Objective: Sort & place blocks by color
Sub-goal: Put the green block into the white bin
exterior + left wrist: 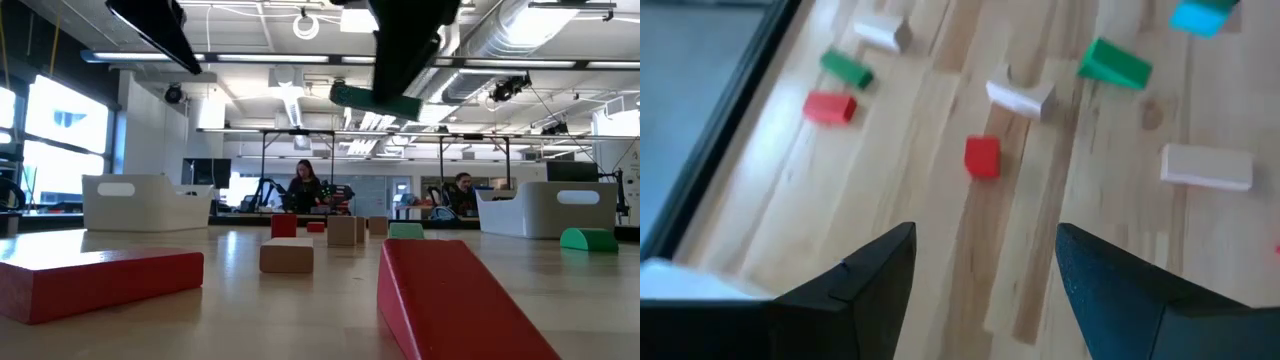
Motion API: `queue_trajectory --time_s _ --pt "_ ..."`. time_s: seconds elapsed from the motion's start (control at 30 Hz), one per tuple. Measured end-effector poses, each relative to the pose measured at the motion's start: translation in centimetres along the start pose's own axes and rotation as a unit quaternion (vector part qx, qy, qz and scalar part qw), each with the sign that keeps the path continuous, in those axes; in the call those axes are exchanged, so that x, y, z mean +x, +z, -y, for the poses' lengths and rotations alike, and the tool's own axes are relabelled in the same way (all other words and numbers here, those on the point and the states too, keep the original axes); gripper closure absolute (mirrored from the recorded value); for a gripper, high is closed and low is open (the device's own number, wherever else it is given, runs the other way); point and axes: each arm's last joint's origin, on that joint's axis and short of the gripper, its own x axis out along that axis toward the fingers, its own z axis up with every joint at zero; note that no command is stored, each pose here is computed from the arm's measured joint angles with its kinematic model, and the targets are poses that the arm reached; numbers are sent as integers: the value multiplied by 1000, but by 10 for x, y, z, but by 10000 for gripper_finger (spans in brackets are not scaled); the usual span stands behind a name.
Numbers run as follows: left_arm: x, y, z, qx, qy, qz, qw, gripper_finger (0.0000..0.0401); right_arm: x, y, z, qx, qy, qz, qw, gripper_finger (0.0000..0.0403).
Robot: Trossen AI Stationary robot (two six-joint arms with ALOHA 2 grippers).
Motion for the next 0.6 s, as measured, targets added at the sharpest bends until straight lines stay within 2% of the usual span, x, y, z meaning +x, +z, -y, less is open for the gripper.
queue_trajectory --time_s 0.17,0.37,0.6 --pt "0 7 -2 38 -20 26 999 172 -7 16 13 -46 -4 21 999 321" --pt "-2 15 -5 57 -53 59 995 172 -19 33 24 -99 -1 50 994 321" --pt "-11 25 -11 72 -113 109 985 172 -54 54 31 -168 25 93 981 321"
